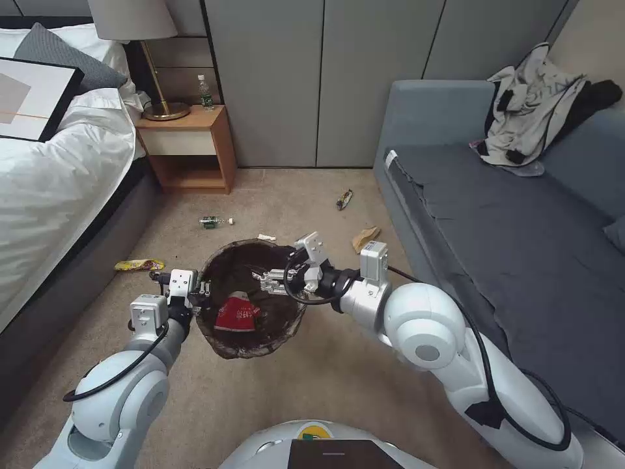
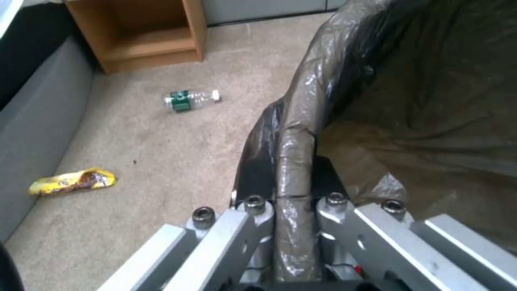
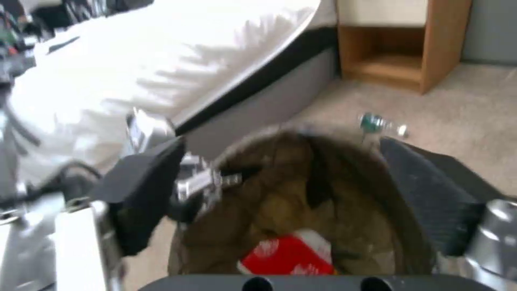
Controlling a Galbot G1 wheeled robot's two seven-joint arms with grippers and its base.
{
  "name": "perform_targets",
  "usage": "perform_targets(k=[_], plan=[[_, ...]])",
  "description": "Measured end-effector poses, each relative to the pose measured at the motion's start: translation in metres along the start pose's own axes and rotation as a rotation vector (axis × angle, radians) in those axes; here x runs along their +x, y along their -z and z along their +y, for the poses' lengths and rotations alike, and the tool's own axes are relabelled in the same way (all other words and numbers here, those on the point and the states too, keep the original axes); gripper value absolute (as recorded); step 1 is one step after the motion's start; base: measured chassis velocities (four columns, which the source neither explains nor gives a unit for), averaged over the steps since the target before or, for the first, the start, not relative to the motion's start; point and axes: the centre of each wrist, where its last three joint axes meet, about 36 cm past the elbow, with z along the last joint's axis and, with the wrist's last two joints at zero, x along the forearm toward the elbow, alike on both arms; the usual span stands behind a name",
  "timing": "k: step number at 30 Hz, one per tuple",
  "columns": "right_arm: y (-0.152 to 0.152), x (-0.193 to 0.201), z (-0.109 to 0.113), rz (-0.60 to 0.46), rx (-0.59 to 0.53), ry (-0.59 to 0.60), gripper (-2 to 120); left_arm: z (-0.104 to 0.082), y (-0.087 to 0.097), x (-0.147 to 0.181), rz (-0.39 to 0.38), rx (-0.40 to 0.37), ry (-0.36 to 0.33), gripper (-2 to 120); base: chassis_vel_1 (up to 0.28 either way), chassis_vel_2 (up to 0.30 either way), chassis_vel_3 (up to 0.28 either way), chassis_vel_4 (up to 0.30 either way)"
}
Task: Pick up the trash bin, then pick up the garbage from the floor and place it into the trash bin.
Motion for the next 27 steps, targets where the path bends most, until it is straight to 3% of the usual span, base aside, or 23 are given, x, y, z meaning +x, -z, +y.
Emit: perform_targets(k=[2,8,12,18,27], plan=[[0.002,0.007,-0.003,-0.068,0.006,-0.017,96,0.000,-0.001,-0.001,0.002,0.004,0.001,3,0.000,0.000,0.000,0.000],[0.006,0.019,-0.015,-0.158,0.056,-0.062,100,0.000,-0.001,-0.001,0.003,0.006,0.001,3,0.000,0.000,0.000,0.000],[0.004,0.028,-0.038,-0.256,0.183,-0.209,100,0.000,-0.001,-0.001,0.001,0.005,0.002,3,0.000,0.000,0.000,0.000],[-0.001,0.033,-0.043,-0.280,0.213,-0.293,100,0.001,-0.001,-0.001,0.000,0.008,0.001,3,0.000,0.000,0.000,0.000],[-0.029,0.052,-0.056,-0.329,0.273,-0.519,100,0.002,0.001,0.003,-0.006,0.010,-0.009,3,0.000,0.000,0.000,0.000]])
